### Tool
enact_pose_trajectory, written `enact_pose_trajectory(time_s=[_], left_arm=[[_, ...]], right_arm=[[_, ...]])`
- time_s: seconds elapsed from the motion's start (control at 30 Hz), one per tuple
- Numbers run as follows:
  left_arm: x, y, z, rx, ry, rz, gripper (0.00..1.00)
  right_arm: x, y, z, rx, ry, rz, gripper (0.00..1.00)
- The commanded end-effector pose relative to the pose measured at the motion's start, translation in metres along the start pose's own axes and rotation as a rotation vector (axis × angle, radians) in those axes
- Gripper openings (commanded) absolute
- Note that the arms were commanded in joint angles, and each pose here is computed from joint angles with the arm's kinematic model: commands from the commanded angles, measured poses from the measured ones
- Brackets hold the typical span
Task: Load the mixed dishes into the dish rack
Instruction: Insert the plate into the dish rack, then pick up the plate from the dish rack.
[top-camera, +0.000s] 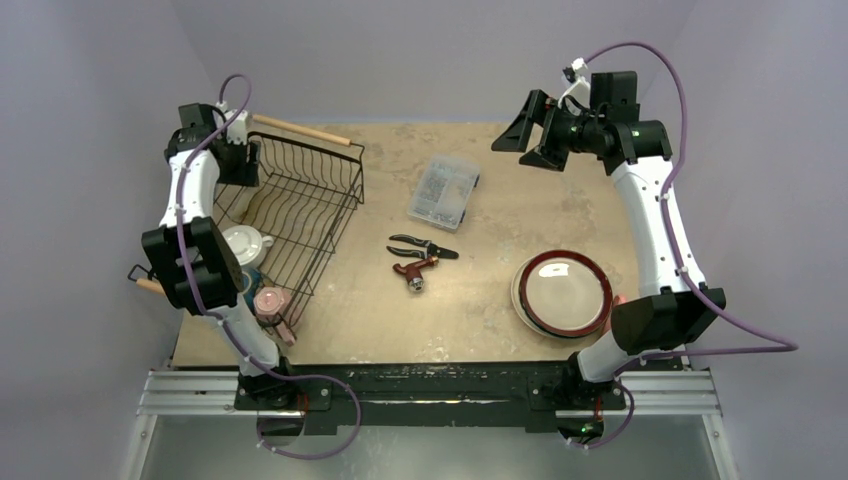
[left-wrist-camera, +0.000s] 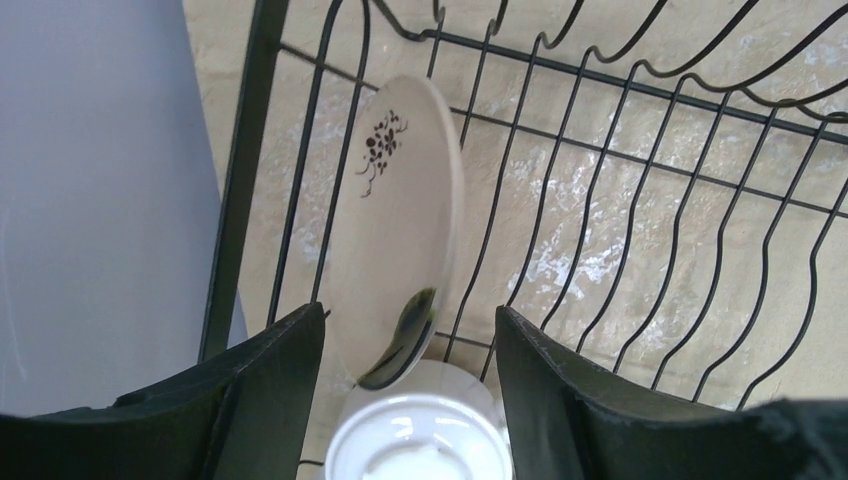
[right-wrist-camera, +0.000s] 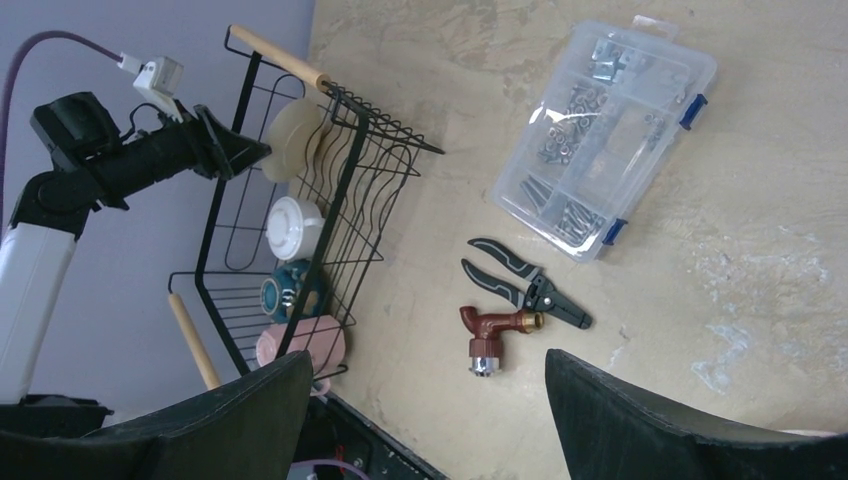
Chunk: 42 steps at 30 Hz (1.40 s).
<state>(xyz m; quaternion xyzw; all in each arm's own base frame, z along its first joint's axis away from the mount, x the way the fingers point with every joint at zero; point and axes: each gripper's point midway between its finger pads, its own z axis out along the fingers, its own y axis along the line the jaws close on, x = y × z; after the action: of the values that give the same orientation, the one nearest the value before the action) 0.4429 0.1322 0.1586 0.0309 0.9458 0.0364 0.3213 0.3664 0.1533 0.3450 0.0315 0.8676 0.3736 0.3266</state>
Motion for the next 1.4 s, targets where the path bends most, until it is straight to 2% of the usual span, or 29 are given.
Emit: enact_pose_trajectory(time_s=[0.0, 0.13, 0.4, 0.43, 0.57, 0.7, 0.8, 0.97, 1.13, 1.37], left_arm=[[-0.027, -0.007, 0.006, 0.012, -0.051, 0.019, 0.62], [-0.018, 0.0, 0.016, -0.041, 0.006, 0.037, 0.6], [-0.01, -0.001, 0.03, -0.037, 0.034, 0.057, 0.5], [-0.01, -0.002, 0.031, -0.038, 0.038, 0.058, 0.48], [-0.01, 0.003, 0.029, -0.067, 0.046, 0.075, 0.24], [-0.012, 0.007, 0.021, -0.088, 0.038, 0.098, 0.11], [-0.018, 0.007, 0.013, -0.089, 0.017, 0.113, 0.06], [-0.027, 0.011, -0.004, -0.108, -0.009, 0.142, 0.0], [-0.042, 0.013, -0.031, -0.139, -0.065, 0.13, 0.0], [-0.061, 0.001, -0.074, -0.135, -0.188, -0.054, 0.0]], right_arm=[[-0.005, 0.02, -0.015, -0.06, -0.045, -0.034, 0.87], [-0.005, 0.018, -0.015, -0.054, -0.048, -0.034, 0.87], [-0.007, 0.016, -0.012, -0.05, -0.046, -0.026, 0.87], [-0.007, 0.016, -0.011, -0.052, -0.044, -0.025, 0.87], [-0.008, 0.017, -0.01, -0.057, -0.044, -0.024, 0.87], [-0.009, 0.019, -0.011, -0.062, -0.049, -0.026, 0.87], [-0.009, 0.019, -0.012, -0.062, -0.047, -0.027, 0.87], [-0.01, 0.023, -0.015, -0.071, -0.057, -0.035, 0.87], [-0.01, 0.024, -0.017, -0.071, -0.061, -0.042, 0.87], [-0.009, 0.03, -0.022, -0.095, -0.061, -0.064, 0.87]])
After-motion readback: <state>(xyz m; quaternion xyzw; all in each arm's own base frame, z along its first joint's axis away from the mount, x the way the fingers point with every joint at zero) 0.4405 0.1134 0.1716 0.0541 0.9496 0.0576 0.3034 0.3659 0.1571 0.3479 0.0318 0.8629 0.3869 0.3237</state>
